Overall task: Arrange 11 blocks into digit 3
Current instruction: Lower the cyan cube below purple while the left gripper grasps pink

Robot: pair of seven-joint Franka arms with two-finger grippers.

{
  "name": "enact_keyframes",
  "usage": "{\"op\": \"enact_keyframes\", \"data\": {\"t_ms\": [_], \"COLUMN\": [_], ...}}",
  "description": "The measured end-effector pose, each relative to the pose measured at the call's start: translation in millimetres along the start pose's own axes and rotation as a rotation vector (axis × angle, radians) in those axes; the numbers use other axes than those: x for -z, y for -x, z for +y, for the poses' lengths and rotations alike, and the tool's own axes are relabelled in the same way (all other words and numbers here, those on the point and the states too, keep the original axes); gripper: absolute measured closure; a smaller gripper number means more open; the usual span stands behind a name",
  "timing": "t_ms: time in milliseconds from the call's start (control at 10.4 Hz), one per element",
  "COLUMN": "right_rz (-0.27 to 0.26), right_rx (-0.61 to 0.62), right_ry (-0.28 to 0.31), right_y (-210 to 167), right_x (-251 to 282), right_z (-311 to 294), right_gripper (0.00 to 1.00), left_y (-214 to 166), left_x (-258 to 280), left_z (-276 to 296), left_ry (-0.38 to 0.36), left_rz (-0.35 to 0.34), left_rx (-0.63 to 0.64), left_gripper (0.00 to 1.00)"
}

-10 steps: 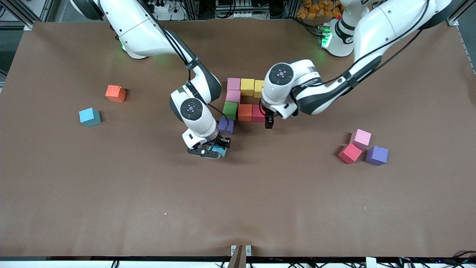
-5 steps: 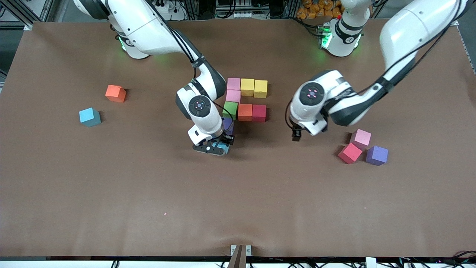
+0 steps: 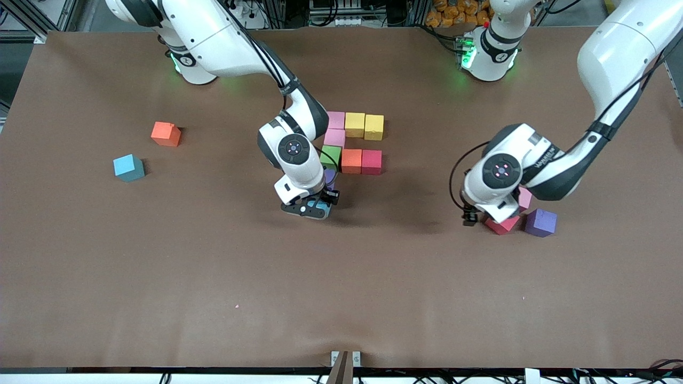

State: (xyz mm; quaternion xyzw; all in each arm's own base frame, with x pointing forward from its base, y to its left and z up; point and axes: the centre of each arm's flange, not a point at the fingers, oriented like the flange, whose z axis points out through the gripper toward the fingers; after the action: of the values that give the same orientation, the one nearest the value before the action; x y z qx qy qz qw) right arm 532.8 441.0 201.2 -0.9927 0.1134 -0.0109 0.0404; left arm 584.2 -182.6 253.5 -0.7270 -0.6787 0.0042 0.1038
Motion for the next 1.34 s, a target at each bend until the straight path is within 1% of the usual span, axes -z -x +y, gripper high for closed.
{"op": "enact_keyframes", "data": {"t_ms": [288,575,671,863,1055,1342], "right_rz": [0.006,0.008,0.009,0.009,0.008,0.007], "right_rx": [0.006,0.019,0.021,0.026,0.031,0.031], "right_ry": [0.006,0.013,0.014,0.014,0.015,0.016], "right_y": [1.9,9.2,10.5,13.8,17.9,22.3], "right_x": [-0.4,-1.0,-1.0,-1.2,-1.4,-1.7], "right_z": [-1.2,-6.1,-7.0,-9.4,-12.3,-15.1], "right_gripper": [0.44,0.44,0.44,0.44,0.44,0.44], "left_y": [-43.9,-87.0,-96.3,-109.2,-118.3,-123.5], "left_x": [-13.0,-15.0,-16.9,-19.8,-23.6,-33.8], "left_z": [10.1,19.6,21.8,26.2,30.3,35.7], "left_ry": [-0.021,-0.037,-0.048,-0.059,-0.052,-0.038], "left_rz": [0.003,-0.027,-0.039,-0.050,-0.056,-0.083], "left_rx": [0.071,0.159,0.184,0.221,0.253,0.360], "left_gripper": [0.00,0.00,0.00,0.00,0.00,0.00]}}
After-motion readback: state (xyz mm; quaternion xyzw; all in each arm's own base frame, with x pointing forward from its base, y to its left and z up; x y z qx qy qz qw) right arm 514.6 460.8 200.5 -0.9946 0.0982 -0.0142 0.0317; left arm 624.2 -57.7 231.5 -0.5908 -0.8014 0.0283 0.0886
